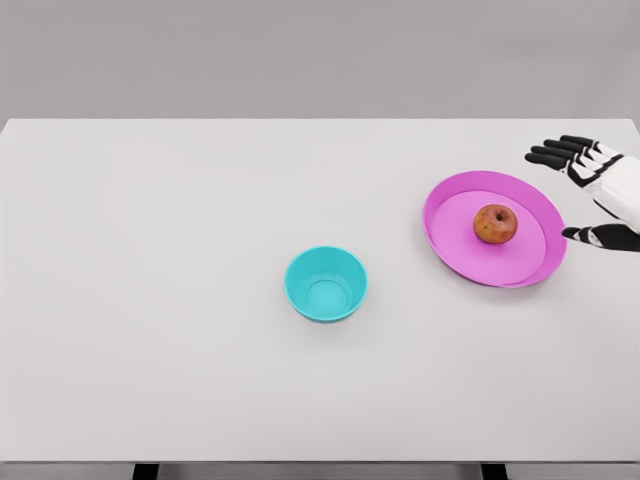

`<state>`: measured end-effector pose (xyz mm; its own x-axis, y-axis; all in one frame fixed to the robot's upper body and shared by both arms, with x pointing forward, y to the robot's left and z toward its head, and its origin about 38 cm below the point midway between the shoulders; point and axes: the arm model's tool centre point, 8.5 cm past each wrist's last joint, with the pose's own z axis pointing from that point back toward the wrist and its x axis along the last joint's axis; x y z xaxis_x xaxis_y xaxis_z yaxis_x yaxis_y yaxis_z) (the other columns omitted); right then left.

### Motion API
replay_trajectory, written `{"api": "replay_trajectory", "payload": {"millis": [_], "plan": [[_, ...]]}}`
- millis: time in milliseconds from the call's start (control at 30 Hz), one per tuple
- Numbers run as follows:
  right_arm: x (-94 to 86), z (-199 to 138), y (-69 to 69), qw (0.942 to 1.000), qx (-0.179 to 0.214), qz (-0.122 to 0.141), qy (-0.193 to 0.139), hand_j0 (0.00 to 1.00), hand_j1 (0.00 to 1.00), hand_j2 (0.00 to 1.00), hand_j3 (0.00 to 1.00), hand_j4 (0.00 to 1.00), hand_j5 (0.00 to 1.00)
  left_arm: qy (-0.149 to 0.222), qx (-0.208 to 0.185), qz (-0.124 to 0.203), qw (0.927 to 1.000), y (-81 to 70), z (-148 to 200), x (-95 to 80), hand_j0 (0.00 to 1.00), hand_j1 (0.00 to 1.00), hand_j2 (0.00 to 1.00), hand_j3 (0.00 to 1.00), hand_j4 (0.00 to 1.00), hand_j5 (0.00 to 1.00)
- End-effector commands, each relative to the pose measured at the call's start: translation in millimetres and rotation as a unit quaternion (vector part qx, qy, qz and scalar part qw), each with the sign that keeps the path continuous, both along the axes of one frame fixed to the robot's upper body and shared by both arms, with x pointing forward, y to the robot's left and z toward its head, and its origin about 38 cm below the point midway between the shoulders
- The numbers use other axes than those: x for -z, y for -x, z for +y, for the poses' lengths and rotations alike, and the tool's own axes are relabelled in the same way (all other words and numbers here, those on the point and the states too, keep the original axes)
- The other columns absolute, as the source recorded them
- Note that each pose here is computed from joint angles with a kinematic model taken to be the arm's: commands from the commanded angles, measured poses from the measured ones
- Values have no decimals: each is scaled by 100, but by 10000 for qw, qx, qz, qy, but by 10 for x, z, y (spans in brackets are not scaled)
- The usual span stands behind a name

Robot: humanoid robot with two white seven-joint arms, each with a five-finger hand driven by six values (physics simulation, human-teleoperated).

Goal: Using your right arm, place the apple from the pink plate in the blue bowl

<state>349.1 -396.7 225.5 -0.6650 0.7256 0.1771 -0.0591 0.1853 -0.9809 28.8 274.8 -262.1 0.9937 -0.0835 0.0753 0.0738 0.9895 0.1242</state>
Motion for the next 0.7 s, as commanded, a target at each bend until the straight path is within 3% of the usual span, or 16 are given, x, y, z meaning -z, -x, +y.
{"api": "replay_trajectory", "payload": {"millis": [0,233,300,333,400,433,533,633,667], "plan": [[0,7,3,10000,-13,14,-28,100,100,100,100,100,100,0,0,0,10000,0,0,0,100,100,100,100,100,100],[63,-129,-58,9997,211,107,17,100,100,100,100,100,100,0,0,0,10000,0,0,0,100,100,100,100,100,100],[137,-100,-98,9940,5,791,760,100,100,100,100,100,100,0,0,0,10000,0,0,0,100,100,100,100,100,100],[101,-77,-143,9890,-94,1000,1089,100,100,100,100,100,100,0,0,0,10000,0,0,0,100,100,100,100,100,100],[64,-15,-213,9814,-230,1250,1442,100,100,100,100,100,100,0,0,0,10000,0,0,0,100,100,100,100,100,100],[21,9,-255,9745,-308,1421,1708,100,100,100,100,100,100,0,0,0,10000,0,0,0,100,100,100,100,100,100],[-81,51,-345,9691,-366,1493,1928,100,100,100,100,100,100,0,0,0,10000,0,0,0,100,100,100,100,100,100],[-232,206,-525,9730,-422,1295,1866,100,100,100,100,100,100,0,0,0,10000,0,0,0,100,100,100,100,100,100],[-204,251,-596,9723,-430,1354,1857,100,100,100,100,100,100,0,0,0,10000,0,0,0,100,100,100,100,100,100]]}}
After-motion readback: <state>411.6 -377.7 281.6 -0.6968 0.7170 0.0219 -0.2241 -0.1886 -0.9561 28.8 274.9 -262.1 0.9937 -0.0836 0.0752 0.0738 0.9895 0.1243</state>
